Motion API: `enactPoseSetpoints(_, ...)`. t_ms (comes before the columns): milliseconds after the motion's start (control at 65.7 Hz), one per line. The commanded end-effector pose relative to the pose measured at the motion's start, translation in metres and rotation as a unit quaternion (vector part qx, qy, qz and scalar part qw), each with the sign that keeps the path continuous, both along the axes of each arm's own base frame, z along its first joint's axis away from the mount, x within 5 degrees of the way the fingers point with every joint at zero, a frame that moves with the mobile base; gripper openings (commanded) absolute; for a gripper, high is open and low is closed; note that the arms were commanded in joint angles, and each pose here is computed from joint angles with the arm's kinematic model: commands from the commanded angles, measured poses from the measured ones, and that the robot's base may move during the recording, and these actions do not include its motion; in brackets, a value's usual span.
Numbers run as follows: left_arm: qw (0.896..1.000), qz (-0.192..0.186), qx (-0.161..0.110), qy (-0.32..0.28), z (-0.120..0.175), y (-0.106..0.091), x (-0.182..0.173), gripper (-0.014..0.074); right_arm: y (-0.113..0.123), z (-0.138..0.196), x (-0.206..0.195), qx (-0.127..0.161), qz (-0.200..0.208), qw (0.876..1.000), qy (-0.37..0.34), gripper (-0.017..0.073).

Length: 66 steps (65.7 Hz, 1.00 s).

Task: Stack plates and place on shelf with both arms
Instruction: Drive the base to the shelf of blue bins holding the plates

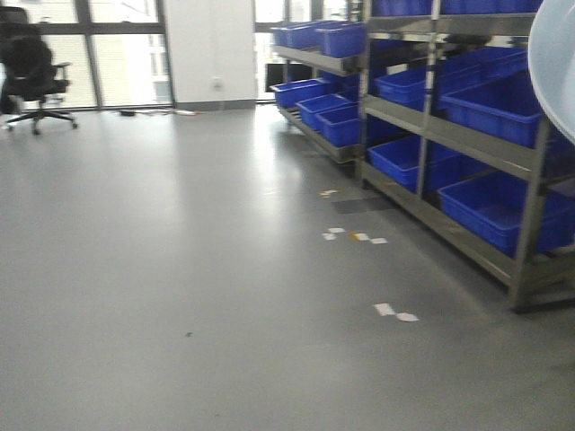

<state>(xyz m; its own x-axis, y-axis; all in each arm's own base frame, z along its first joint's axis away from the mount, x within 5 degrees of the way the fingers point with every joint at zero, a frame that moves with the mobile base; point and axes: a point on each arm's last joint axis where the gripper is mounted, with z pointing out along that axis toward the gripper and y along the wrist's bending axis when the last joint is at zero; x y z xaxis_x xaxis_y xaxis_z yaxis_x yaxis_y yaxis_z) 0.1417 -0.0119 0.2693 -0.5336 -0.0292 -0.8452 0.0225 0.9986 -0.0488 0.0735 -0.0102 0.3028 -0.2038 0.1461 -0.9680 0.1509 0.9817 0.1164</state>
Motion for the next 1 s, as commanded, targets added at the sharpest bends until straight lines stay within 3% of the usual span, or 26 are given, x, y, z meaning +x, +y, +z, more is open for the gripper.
enactPoseSetpoints(0,0.999,-0.003,-0.010,-0.053,0.0160,-0.0012,0.0045,0.0082,0.0006,0.0190,0.0000,-0.009,0.003,0.998,-0.065,0.0057)
enactPoseSetpoints(989,0.999,-0.003,-0.010,-0.053,0.0160,-0.0012,0.0045,0.0082,0.0006,0.0190,0.0000,-0.009,0.003,0.998,-0.065,0.0057)
